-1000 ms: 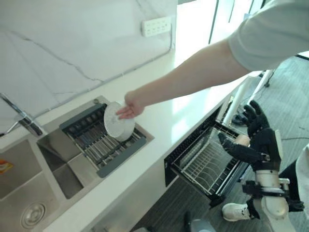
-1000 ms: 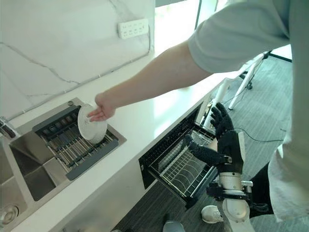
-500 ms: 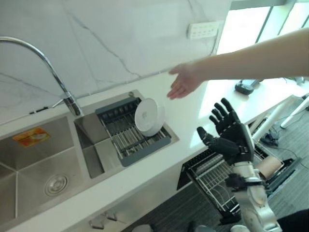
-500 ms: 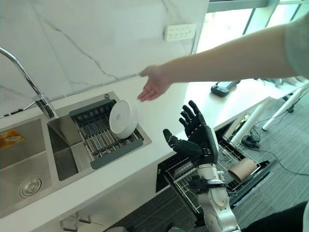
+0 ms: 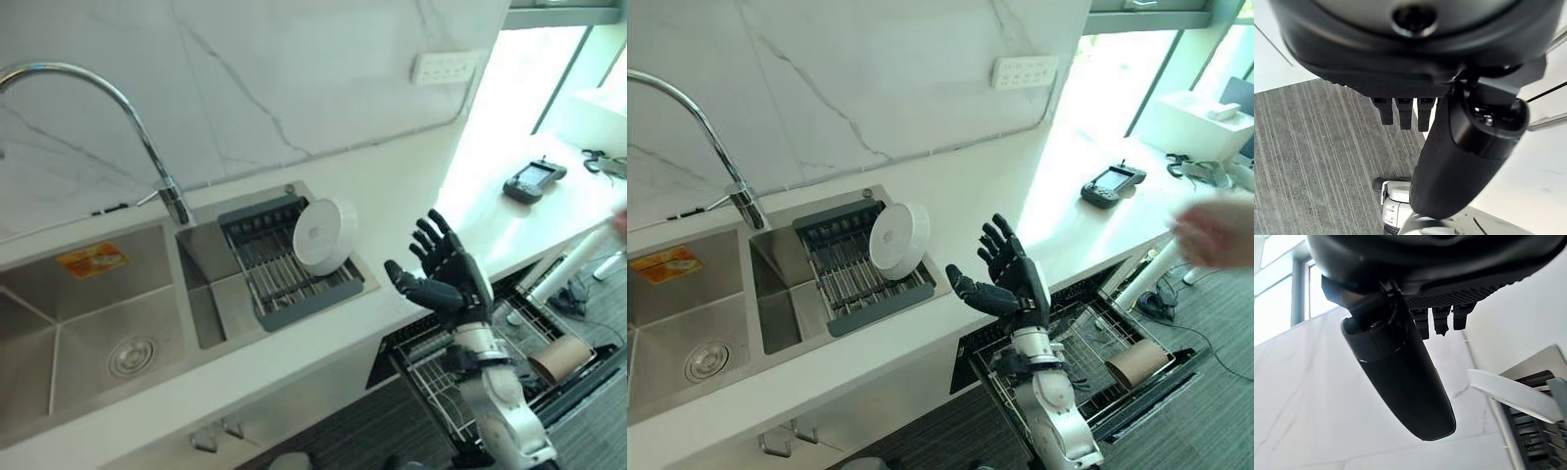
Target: Place the dishes in the dishwasher.
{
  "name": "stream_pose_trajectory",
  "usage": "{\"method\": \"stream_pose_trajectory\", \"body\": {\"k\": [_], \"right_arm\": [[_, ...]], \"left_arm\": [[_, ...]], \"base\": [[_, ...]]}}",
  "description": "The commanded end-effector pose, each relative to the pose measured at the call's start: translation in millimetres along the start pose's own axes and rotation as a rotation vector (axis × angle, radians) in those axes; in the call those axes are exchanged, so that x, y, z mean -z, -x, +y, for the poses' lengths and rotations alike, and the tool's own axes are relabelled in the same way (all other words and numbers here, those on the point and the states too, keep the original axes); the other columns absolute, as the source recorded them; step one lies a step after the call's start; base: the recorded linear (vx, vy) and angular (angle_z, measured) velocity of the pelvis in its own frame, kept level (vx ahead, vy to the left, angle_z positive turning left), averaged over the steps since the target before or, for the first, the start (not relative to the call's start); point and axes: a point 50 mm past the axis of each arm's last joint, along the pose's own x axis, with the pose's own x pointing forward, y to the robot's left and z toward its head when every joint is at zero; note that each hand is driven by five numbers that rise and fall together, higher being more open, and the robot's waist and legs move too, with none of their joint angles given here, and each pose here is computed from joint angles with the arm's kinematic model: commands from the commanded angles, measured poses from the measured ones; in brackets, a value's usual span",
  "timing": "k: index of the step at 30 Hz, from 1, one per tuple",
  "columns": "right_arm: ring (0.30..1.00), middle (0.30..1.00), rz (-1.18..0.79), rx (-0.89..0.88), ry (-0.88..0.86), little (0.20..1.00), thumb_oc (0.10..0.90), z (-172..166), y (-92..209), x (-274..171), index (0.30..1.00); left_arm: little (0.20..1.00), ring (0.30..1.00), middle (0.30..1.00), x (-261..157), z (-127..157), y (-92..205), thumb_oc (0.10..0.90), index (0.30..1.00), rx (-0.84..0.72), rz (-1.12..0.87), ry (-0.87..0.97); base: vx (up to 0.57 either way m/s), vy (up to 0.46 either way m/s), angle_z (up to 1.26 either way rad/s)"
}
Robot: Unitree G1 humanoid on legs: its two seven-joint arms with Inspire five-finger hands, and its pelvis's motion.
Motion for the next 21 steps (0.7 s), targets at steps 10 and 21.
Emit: {"method": "stream_pose_trajectory", "body": {"k": [10, 21], "right_arm": [[0.9, 0.9, -0.291, 0.047, -0.125, 0.9, 0.8, 18.7, -65.5, -62.7, 0.9], [0.9, 0.9, -0.275, 0.166, -0.142, 0.9, 0.8, 10.8, -87.8, -67.3, 0.9]], "left_arm": [[0.9, 0.9, 0.9, 1.3, 6.9, -1.5, 0.8, 0.9, -0.012, -0.004, -0.047], [0.9, 0.9, 0.9, 2.2, 16.4, -1.8, 0.8, 0.9, -0.018, -0.007, -0.067]], "base": [[0.06, -0.013, 0.16], [0.04, -0.01, 0.09]]}}
